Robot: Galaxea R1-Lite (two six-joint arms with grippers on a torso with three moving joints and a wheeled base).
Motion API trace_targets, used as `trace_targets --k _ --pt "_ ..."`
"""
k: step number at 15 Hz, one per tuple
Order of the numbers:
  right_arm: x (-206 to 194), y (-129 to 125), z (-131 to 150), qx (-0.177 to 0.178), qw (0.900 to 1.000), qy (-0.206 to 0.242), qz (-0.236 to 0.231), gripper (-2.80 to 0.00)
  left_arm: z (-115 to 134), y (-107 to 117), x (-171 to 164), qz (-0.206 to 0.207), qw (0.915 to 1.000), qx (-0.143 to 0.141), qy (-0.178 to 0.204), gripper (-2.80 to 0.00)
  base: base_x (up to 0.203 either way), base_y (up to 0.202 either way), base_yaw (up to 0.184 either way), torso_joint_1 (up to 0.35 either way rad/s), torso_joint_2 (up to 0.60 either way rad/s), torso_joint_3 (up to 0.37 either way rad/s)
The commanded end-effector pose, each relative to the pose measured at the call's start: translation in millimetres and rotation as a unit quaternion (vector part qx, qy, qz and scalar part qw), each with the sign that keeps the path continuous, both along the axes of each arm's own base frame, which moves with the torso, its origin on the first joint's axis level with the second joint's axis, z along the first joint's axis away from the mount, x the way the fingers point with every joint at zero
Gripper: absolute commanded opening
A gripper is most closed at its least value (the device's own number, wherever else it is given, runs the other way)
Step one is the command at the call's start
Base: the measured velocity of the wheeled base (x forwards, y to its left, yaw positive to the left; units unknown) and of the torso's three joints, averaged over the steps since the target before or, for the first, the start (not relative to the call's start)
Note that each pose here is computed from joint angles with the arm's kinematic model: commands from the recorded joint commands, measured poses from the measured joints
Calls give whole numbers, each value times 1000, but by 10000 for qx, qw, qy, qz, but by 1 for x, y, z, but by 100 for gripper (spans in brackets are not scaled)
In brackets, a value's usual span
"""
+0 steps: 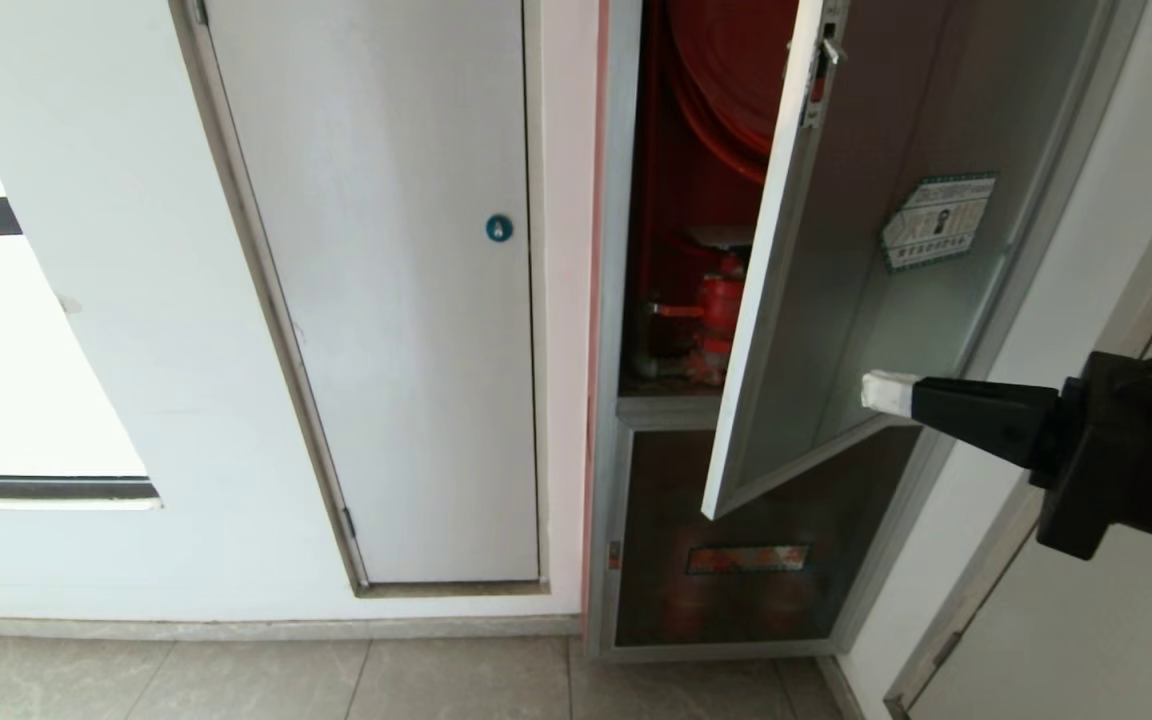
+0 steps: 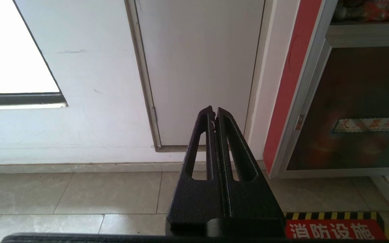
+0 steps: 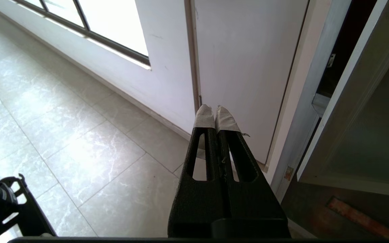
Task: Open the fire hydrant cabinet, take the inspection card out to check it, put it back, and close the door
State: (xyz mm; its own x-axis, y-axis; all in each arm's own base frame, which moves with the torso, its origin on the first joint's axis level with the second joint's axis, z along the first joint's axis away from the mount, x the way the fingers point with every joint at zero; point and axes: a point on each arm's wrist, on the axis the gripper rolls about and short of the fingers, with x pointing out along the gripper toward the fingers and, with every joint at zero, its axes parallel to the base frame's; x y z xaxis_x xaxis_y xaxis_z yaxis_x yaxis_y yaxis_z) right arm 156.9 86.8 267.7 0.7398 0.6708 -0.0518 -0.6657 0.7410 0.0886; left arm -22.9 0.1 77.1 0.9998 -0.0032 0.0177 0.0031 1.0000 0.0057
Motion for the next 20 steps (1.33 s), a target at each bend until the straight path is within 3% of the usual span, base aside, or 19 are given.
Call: trace_targets --k 1,7,12,16,20 --pt "17 9 -3 -28 10000 73 21 -280 -3 0 1 1 10000 2 58 -280 0 0 0 0 0 0" --pt "60 31 9 130 9987 -270 -402 -280 -3 0 1 1 10000 2 58 -280 0 0 0 0 0 0" --pt "89 65 14 172 9932 -536 -1022 -280 -3 0 1 1 10000 2 65 -280 0 0 0 0 0 0" --pt "109 84 4 124 9818 -1109 -1537 -280 -3 0 1 1 10000 2 62 -280 0 0 0 0 0 0" --pt "128 96 -13 115 9740 -1380 -1792 -280 -3 0 1 1 10000 2 61 -280 0 0 0 0 0 0"
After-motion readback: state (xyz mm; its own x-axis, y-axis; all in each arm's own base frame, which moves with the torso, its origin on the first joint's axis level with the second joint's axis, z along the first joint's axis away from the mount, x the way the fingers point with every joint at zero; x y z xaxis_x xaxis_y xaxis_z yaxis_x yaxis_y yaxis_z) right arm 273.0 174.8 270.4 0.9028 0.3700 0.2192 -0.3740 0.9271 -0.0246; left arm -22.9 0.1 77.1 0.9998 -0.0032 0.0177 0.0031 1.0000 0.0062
